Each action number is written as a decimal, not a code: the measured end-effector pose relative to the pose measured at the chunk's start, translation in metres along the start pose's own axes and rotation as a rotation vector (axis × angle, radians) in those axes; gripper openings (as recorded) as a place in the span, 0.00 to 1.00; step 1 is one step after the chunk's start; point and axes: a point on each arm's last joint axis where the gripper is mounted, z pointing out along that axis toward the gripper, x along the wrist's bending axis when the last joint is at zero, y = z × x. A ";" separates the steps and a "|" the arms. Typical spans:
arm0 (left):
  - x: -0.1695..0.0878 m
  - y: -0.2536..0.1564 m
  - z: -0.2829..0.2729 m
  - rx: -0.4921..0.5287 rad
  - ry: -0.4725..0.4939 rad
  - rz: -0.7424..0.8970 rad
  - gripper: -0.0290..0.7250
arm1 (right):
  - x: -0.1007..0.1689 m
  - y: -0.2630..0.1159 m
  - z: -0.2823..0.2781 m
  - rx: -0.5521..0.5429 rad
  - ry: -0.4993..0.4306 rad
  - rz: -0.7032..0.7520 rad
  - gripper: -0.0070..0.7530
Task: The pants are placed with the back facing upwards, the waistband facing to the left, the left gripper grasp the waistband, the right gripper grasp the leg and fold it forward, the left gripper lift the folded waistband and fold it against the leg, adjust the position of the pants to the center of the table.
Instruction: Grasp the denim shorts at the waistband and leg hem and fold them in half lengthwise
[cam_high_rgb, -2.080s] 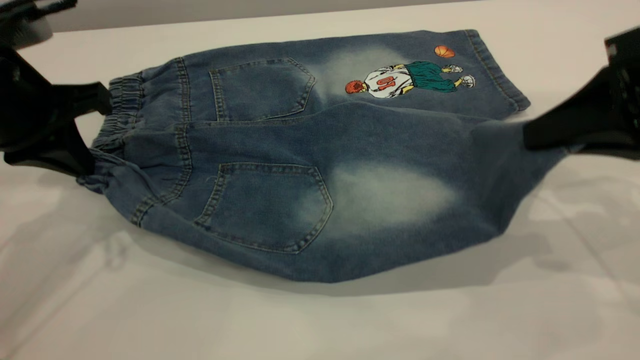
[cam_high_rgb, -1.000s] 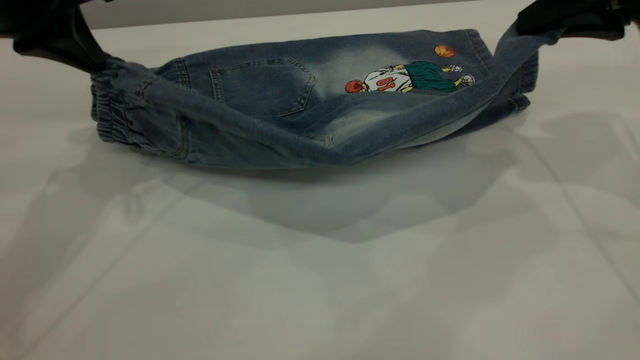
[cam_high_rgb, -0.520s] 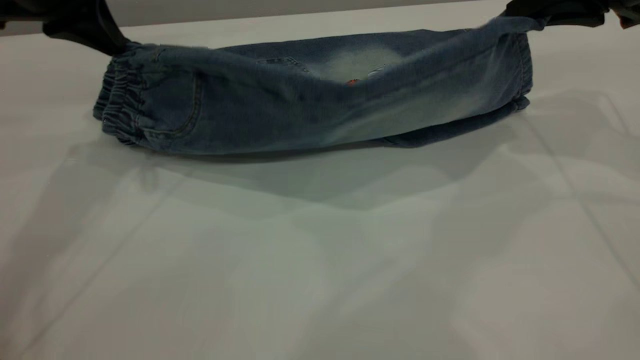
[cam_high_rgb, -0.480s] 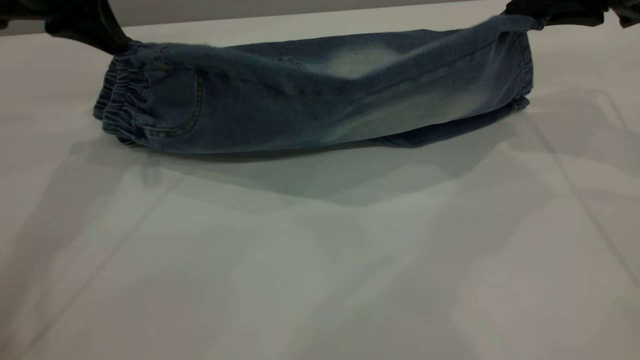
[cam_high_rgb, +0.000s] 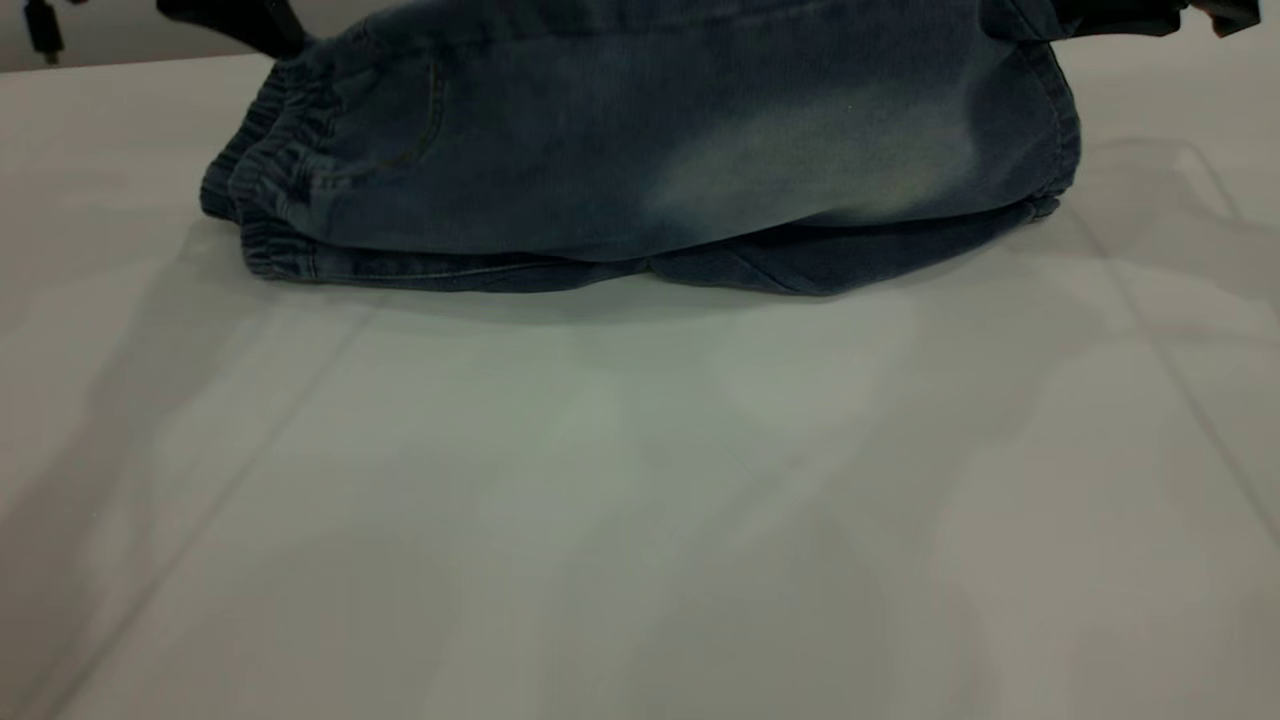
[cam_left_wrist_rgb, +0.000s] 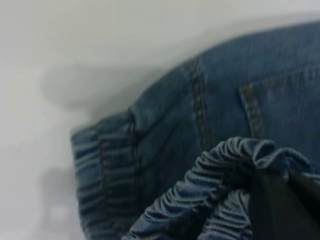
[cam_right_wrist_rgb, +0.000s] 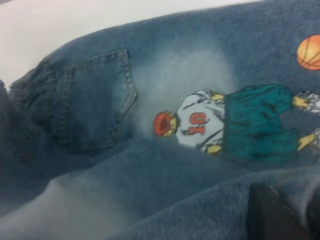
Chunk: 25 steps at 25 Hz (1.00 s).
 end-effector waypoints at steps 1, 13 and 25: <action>-0.001 0.003 0.001 0.001 -0.002 0.001 0.09 | -0.002 0.002 0.002 -0.004 -0.001 -0.001 0.03; 0.002 0.013 0.023 -0.005 0.012 0.025 0.09 | -0.026 0.021 0.026 -0.018 -0.018 -0.016 0.03; 0.010 0.006 0.047 0.013 0.039 0.039 0.09 | -0.050 0.031 0.045 0.012 -0.086 -0.015 0.03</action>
